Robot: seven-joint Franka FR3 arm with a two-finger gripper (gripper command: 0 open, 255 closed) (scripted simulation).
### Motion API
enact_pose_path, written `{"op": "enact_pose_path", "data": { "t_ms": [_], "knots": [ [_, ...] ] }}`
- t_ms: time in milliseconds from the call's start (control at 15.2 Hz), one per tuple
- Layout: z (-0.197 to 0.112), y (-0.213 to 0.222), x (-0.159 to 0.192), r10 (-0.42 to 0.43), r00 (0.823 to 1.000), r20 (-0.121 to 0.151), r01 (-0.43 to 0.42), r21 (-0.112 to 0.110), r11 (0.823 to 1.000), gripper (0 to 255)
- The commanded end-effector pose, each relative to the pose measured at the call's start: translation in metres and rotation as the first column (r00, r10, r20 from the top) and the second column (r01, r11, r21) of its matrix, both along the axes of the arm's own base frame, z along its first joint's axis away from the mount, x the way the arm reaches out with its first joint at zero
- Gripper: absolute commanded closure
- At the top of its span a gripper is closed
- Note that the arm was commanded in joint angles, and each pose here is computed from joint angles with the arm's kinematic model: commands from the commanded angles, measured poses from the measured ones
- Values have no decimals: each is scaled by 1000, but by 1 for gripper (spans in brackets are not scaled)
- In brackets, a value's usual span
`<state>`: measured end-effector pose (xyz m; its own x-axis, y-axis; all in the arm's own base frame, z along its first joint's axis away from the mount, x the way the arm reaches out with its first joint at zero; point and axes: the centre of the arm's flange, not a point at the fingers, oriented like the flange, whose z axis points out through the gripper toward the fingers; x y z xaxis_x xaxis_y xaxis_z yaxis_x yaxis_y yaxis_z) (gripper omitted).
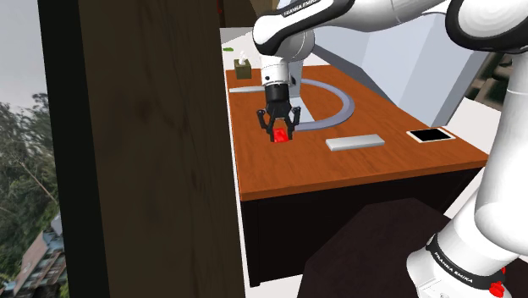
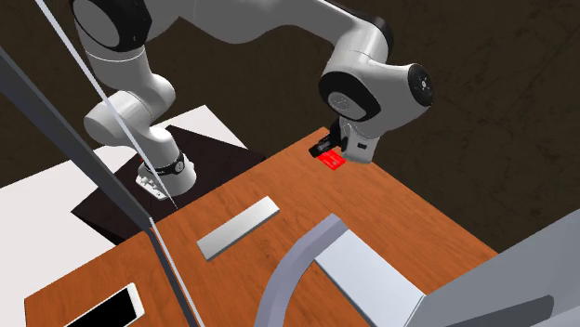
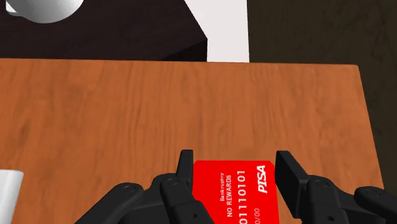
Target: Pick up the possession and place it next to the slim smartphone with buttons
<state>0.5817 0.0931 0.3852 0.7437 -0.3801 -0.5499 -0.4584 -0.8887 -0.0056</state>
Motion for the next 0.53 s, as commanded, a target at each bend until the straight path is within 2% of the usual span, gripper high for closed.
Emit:
{"op": "enact_pose_path", "data": {
  "t_ms": [0,462],
  "knots": [
    [-1,-28,-3,1,1000,0,-1,0,1000,255],
    [-1,-119,-18,1,1000,0,-1,0,1000,255]
  ]
}}
